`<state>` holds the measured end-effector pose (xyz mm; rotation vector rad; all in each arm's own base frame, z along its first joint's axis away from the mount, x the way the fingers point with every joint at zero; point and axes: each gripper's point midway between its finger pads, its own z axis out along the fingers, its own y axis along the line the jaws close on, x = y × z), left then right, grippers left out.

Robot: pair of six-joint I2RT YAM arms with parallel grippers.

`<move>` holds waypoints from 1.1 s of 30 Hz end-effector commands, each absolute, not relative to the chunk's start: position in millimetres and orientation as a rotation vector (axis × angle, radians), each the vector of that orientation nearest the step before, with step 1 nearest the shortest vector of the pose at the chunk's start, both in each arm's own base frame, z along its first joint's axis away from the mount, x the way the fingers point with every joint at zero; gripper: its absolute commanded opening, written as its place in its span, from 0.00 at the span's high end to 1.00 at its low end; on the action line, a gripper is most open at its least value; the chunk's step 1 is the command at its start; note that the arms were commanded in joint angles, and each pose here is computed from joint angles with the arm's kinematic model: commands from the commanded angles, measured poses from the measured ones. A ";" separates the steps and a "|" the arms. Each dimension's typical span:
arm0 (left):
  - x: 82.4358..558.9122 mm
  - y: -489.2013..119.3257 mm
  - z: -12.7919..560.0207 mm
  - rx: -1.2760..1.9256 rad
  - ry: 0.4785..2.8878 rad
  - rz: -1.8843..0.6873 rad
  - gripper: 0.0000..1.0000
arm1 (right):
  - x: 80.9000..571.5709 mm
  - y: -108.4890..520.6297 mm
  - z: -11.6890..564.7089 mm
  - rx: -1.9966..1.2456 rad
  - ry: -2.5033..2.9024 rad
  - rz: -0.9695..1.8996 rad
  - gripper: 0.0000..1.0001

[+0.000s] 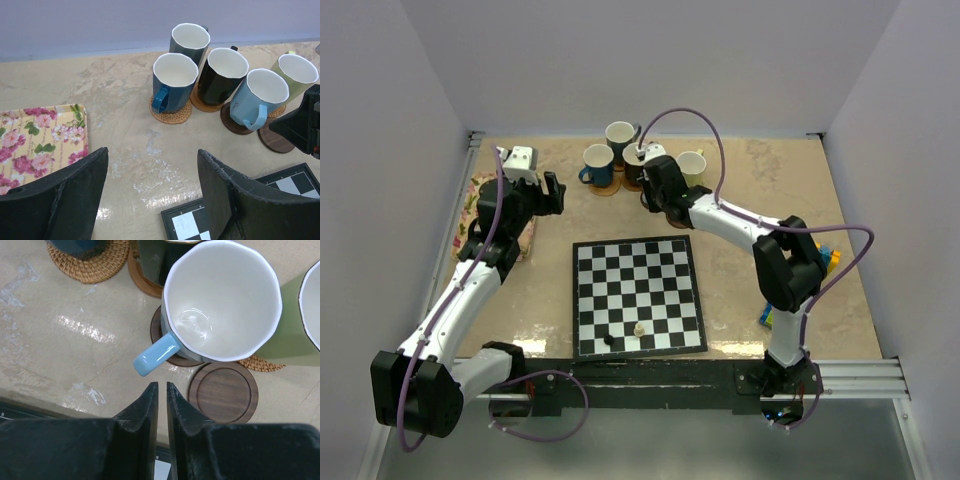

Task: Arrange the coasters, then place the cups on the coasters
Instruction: Pick up the cup from the tray.

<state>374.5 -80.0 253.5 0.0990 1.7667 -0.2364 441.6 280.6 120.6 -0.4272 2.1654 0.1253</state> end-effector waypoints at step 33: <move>377.6 -60.1 266.6 0.054 1.737 -0.134 0.23 | 457.7 301.1 163.2 -0.418 2.050 0.218 0.81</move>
